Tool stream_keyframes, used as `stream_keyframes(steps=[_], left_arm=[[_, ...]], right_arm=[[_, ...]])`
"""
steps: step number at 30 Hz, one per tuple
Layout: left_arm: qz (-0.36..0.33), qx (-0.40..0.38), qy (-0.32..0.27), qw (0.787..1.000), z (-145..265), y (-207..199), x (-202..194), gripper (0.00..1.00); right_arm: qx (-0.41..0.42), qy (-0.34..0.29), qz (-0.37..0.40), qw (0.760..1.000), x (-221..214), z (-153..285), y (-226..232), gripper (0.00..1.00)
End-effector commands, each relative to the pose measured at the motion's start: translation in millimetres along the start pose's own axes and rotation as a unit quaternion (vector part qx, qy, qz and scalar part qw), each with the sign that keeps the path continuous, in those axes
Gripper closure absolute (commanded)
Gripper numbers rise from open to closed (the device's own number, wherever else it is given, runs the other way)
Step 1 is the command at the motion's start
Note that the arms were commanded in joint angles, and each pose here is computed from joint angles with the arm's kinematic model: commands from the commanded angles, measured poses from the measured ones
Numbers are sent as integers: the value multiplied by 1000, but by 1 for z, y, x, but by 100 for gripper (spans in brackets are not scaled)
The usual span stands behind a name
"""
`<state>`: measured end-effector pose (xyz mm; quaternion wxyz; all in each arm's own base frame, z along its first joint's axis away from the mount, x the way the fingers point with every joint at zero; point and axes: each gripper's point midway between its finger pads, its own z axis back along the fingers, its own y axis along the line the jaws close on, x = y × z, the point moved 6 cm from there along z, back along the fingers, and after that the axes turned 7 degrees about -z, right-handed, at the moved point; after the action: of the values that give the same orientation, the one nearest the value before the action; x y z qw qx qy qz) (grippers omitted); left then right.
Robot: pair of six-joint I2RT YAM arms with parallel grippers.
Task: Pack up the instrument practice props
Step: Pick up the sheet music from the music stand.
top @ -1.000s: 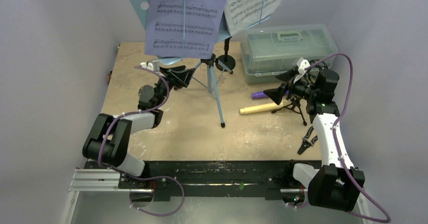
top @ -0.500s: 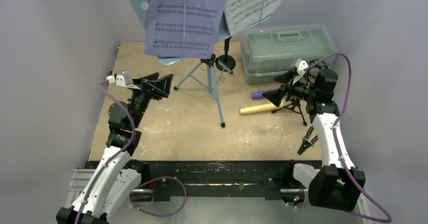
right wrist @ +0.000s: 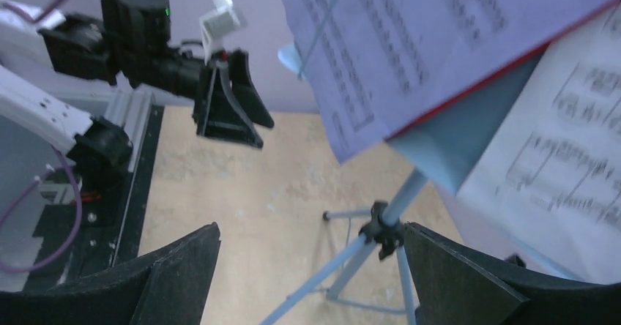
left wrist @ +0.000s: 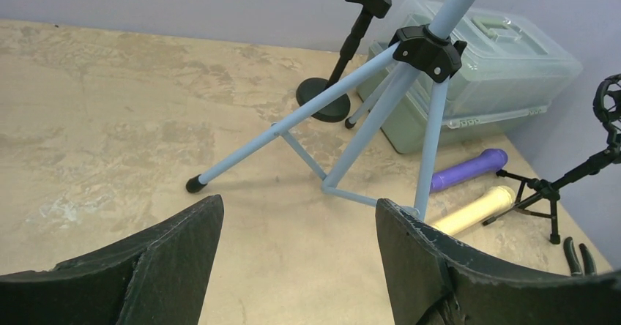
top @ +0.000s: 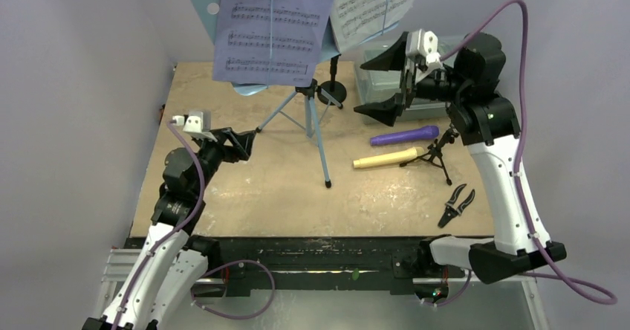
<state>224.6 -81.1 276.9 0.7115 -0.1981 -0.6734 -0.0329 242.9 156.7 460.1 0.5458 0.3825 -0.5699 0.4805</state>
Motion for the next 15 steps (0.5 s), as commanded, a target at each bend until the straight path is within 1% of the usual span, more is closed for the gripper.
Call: stream_keyframes(steps=[1,5,8,11,15], left_arm=[[-40,7,-6,999,5,5,0,25],[-47,14,-11,999,6,6,1,25],[-46,17,-16,999,8,7,2,25],[-45,17,-20,999,9,6,4,25],[-44,18,-24,999,11,6,5,25]], right_arm=[[36,-38,-51,997,45,-11,6,1],[55,-83,-98,990,68,-23,-1,1],[72,-104,-123,984,69,-33,-6,1],[85,-117,-107,984,68,-42,-9,1],[80,-125,-98,984,67,-54,-15,1]])
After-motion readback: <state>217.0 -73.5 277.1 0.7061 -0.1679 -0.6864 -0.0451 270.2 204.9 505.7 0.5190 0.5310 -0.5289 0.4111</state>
